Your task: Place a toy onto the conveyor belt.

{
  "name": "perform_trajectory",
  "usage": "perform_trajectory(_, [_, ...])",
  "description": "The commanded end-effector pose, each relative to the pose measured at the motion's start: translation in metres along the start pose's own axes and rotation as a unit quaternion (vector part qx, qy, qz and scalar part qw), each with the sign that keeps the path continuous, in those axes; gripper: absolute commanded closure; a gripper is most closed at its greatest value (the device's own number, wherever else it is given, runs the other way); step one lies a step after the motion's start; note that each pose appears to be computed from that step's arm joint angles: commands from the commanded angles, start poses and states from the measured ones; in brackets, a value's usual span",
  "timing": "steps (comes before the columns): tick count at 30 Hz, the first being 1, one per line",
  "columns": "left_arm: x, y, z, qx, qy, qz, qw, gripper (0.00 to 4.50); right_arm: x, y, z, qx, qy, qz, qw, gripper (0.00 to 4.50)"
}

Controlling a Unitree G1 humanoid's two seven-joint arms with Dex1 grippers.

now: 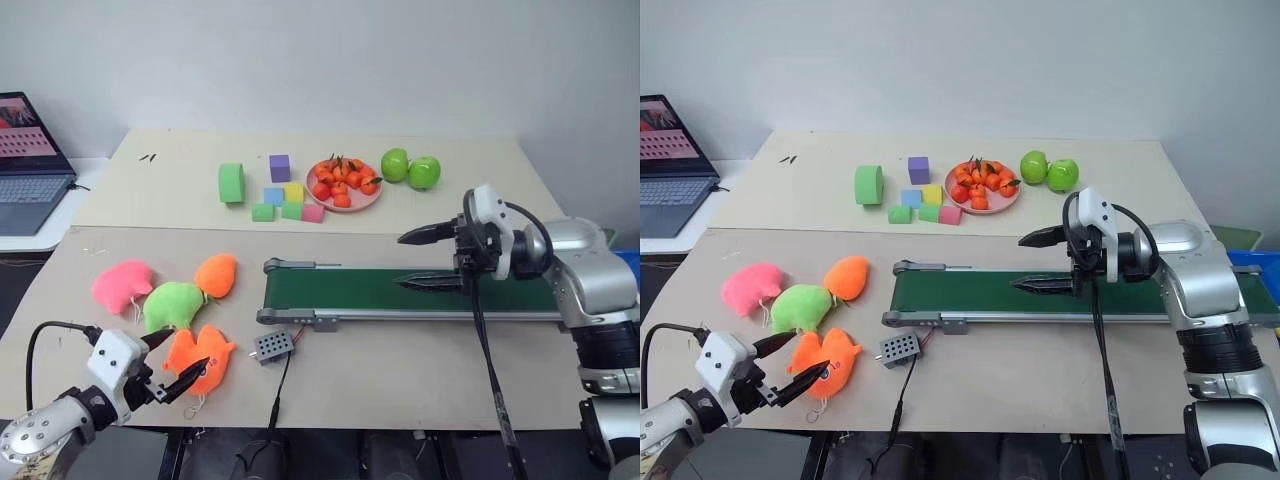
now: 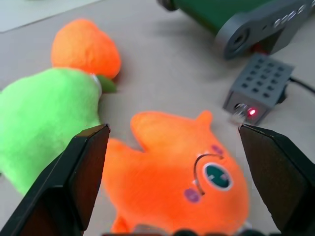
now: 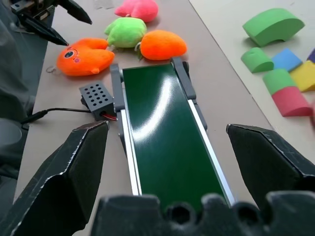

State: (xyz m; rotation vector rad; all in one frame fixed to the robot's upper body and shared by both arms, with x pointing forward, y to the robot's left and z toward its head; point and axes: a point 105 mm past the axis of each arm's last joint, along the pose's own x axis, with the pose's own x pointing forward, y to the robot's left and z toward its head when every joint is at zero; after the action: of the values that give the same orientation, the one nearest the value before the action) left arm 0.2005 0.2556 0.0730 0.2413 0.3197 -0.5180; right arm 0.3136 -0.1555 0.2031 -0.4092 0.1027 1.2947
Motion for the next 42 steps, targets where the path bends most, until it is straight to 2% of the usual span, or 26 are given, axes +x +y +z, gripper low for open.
perform_trajectory(1, [0.004,-0.004,-0.007,0.007,0.000,-0.007,1.000,0.05,-0.008,0.001,0.012,-0.021,-0.009,-0.012,1.000,0.00])
perform_trajectory(5, [0.003,-0.010,-0.028,0.021,0.032,-0.023,0.999,0.05,-0.011,0.001,0.013,-0.023,-0.006,-0.020,1.000,0.00])
perform_trajectory(9, [0.000,-0.002,-0.044,0.026,0.056,-0.009,0.998,0.05,-0.013,0.000,0.015,-0.027,-0.005,-0.026,0.999,0.00])
perform_trajectory(12, [0.002,0.004,-0.049,0.016,0.061,0.002,0.998,0.81,-0.014,-0.001,0.016,-0.028,-0.003,-0.027,0.999,0.00])
perform_trajectory(18, [0.007,0.006,-0.048,0.015,0.052,0.003,0.999,3.06,-0.015,-0.001,0.016,-0.031,-0.001,-0.031,0.999,0.00])
perform_trajectory(19, [0.008,0.006,-0.047,0.017,0.052,0.003,0.999,3.21,-0.016,-0.001,0.016,-0.031,-0.001,-0.031,0.999,0.00])
perform_trajectory(21, [0.012,0.010,-0.048,0.024,0.056,0.012,0.998,3.94,-0.015,-0.001,0.015,-0.032,0.001,-0.030,0.999,0.00])
perform_trajectory(23, [0.017,0.012,-0.046,0.025,0.057,0.020,0.998,4.41,-0.015,0.000,0.015,-0.032,0.002,-0.029,0.999,0.00])
perform_trajectory(26, [0.026,0.009,-0.030,0.039,0.034,0.008,0.999,4.47,-0.015,-0.001,0.015,-0.032,0.002,-0.030,0.999,0.00])
perform_trajectory(30, [0.035,0.025,0.022,0.075,-0.047,0.045,0.995,4.47,-0.017,0.000,0.015,-0.033,0.005,-0.032,0.999,0.00])
perform_trajectory(38, [0.042,0.018,0.106,0.108,-0.172,0.033,0.979,4.47,-0.019,-0.002,0.013,-0.033,0.006,-0.037,0.999,0.00])
perform_trajectory(42, [0.054,0.015,0.148,0.121,-0.212,0.022,0.969,4.47,-0.017,-0.002,0.014,-0.033,0.002,-0.038,0.999,0.00])
